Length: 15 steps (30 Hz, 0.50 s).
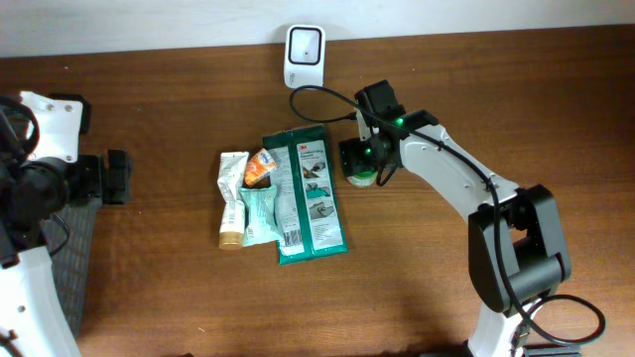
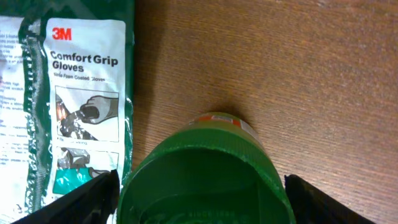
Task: Scan the item barcode
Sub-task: 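Reach the right gripper to the green-lidded jar and grasp it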
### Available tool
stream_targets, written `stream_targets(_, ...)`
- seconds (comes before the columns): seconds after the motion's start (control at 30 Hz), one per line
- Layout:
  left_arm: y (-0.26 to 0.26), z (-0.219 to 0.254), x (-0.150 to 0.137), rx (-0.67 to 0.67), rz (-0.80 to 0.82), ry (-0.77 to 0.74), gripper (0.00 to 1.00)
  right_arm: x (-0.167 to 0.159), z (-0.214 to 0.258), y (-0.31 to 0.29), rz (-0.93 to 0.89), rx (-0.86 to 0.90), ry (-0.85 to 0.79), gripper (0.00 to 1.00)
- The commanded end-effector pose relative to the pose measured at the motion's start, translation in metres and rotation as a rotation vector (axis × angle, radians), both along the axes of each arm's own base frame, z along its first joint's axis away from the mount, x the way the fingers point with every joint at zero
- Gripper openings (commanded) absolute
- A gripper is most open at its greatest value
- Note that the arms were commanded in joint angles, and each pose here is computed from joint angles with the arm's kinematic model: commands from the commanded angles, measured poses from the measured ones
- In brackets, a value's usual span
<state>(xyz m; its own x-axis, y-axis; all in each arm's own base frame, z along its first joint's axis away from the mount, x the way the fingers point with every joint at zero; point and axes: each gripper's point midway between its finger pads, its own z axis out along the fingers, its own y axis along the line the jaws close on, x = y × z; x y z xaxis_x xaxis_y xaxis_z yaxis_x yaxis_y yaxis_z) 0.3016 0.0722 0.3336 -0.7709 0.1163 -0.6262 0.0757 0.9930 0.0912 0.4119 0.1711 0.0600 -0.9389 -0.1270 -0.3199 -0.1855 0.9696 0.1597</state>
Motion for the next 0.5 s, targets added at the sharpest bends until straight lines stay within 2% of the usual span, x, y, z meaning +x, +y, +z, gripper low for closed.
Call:
stream_targets(0.0, 0.001, 0.005, 0.000, 0.012, -0.008, -0.014, 0.99, 0.001, 0.001, 0.001, -0.006, 0.006, 0.004, 0.69)
stream_targets(0.07, 0.001, 0.005, 0.000, 0.012, -0.008, -0.014, 0.99, -0.002, 0.009, -0.004, -0.008, -0.002, 0.001, 0.56)
stream_targets(0.1, 0.001, 0.005, 0.000, 0.012, -0.008, -0.014, 0.99, -0.002, 0.019, -0.007, -0.014, 0.001, -0.006, 0.54)
stream_targets(0.17, 0.001, 0.005, 0.000, 0.012, -0.008, -0.014, 0.99, 0.000, 0.057, -0.017, 0.098, -0.031, -0.079, 0.50)
stream_targets(0.23, 0.001, 0.005, 0.000, 0.012, -0.008, -0.014, 0.99, -0.009, 0.065, -0.021, 0.353, -0.121, -0.114, 0.50)
stream_targets(0.3, 0.001, 0.005, 0.000, 0.012, -0.008, -0.014, 0.99, -0.031, 0.056, -0.029, 0.829, -0.263, -0.108, 0.49)
stream_targets(0.33, 0.001, 0.005, 0.000, 0.012, -0.008, -0.014, 0.99, -0.038, 0.053, -0.031, 0.991, -0.299, -0.110, 0.49)
stream_targets(0.4, 0.001, 0.005, 0.000, 0.012, -0.008, -0.014, 0.99, -0.052, 0.043, -0.027, 1.172, -0.274, -0.100, 0.49)
stream_targets(0.43, 0.001, 0.005, 0.000, 0.012, -0.008, -0.014, 0.99, -0.068, 0.037, -0.012, 1.350, -0.182, -0.145, 0.46)
stream_targets(0.47, 0.001, 0.005, 0.000, 0.012, -0.008, -0.014, 0.99, -0.073, 0.034, -0.010, 1.403, -0.161, -0.154, 0.45)
